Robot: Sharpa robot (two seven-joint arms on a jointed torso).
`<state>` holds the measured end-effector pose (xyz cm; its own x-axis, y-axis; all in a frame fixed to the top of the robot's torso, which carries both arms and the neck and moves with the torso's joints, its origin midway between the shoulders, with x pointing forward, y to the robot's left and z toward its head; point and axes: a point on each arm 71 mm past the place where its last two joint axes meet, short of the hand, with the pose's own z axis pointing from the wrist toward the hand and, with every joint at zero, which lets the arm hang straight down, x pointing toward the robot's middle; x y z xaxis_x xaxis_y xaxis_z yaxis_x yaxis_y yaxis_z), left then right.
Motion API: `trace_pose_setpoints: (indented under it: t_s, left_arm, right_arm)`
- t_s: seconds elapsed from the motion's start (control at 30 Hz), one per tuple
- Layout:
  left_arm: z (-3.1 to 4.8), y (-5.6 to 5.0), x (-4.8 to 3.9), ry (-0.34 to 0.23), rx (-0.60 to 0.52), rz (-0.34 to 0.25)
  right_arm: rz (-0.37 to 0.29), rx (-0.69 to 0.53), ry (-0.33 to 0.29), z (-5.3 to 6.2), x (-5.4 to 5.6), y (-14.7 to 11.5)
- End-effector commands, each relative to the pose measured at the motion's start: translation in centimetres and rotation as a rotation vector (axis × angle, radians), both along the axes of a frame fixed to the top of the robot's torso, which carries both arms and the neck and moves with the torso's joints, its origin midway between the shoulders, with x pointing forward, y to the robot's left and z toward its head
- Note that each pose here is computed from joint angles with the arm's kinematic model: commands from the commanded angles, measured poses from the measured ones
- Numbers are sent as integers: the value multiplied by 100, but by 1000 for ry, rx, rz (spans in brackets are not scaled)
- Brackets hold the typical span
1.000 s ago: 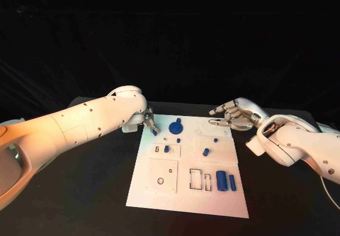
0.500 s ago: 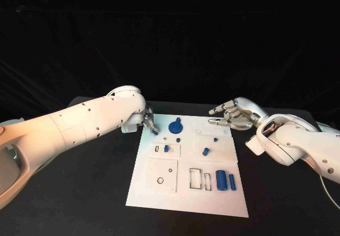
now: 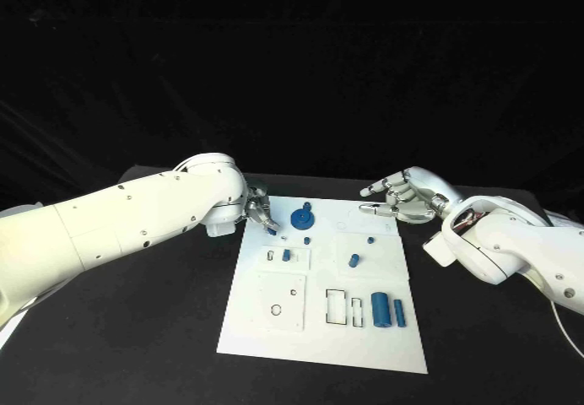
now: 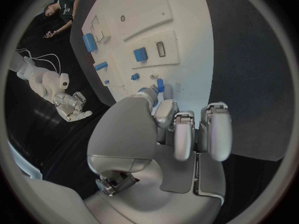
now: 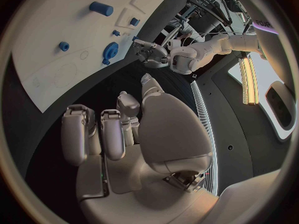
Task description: Assemble the parts on the task board
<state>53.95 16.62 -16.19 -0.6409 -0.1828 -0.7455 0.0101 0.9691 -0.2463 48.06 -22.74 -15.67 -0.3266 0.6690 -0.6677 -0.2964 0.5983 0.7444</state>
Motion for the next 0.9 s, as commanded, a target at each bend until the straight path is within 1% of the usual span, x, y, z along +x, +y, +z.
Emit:
trace_pose_setpoints:
  t_s: [0.03, 0.23, 0.5, 0.67, 0.9]
  left_arm:
    - [13, -41, -61, -47, -54, -14]
    - [-30, -26, -176, -57, -65, -36]
    - [-82, -40, -287, -40, -55, -60]
    - [-127, -41, -330, -43, -36, -66]
    - [-185, -2, -360, -26, -9, -62]
  right_arm:
    - [12, 0, 1, -3, -5, 4]
    - [11, 0, 1, -3, -5, -3]
    - [11, 0, 1, -6, -4, -3]
    - [10, 0, 1, -7, -5, -6]
    - [10, 0, 2, -8, -6, -10]
